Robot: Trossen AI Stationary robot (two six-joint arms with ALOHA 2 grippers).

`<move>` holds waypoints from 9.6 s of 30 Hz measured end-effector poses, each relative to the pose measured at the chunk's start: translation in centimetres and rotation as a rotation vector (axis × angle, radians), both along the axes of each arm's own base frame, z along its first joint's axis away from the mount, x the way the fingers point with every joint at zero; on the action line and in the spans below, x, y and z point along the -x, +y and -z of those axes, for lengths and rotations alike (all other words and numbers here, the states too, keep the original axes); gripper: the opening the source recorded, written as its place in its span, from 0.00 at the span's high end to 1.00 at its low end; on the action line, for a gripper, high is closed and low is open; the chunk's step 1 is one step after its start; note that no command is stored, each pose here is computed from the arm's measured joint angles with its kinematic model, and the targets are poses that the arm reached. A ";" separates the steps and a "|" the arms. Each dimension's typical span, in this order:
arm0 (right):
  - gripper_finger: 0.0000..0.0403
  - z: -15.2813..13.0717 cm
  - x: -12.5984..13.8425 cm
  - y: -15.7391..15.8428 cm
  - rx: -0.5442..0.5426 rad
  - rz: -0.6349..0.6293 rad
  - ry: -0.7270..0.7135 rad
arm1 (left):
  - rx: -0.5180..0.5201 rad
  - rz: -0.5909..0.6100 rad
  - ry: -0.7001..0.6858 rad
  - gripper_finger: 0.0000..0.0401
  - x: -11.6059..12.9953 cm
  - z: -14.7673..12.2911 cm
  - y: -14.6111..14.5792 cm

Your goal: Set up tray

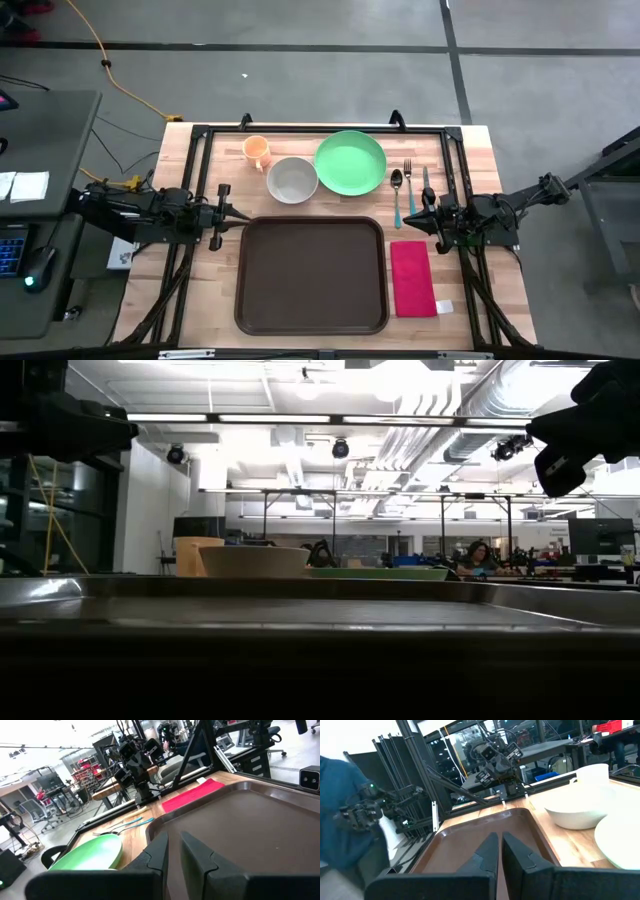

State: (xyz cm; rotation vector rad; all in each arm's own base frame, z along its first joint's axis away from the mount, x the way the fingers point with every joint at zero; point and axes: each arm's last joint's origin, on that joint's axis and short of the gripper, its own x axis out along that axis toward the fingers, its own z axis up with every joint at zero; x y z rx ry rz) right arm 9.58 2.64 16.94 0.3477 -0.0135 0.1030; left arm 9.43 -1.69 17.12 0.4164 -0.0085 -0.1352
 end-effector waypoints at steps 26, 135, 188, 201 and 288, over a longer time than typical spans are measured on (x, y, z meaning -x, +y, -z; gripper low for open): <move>1.00 -0.6 0.1 -0.8 0.021 0.281 -0.052 | 0.062 -0.046 -0.035 0.80 0.0 -0.3 0.1; 1.00 -0.6 0.2 -1.1 0.002 0.399 -0.052 | 0.732 -1.235 1.116 0.33 -7.9 -10.1 22.1; 1.00 -0.6 0.2 -1.1 -0.026 0.397 -0.055 | 0.756 -1.262 1.168 0.59 -8.6 -6.2 25.9; 1.00 -0.6 0.2 -1.1 -0.026 0.397 -0.055 | 0.739 -1.247 1.179 0.60 -8.6 -6.2 25.8; 1.00 -0.6 0.2 -1.1 -0.051 0.395 -0.059 | 0.674 -1.128 1.261 0.97 -8.6 -7.8 25.6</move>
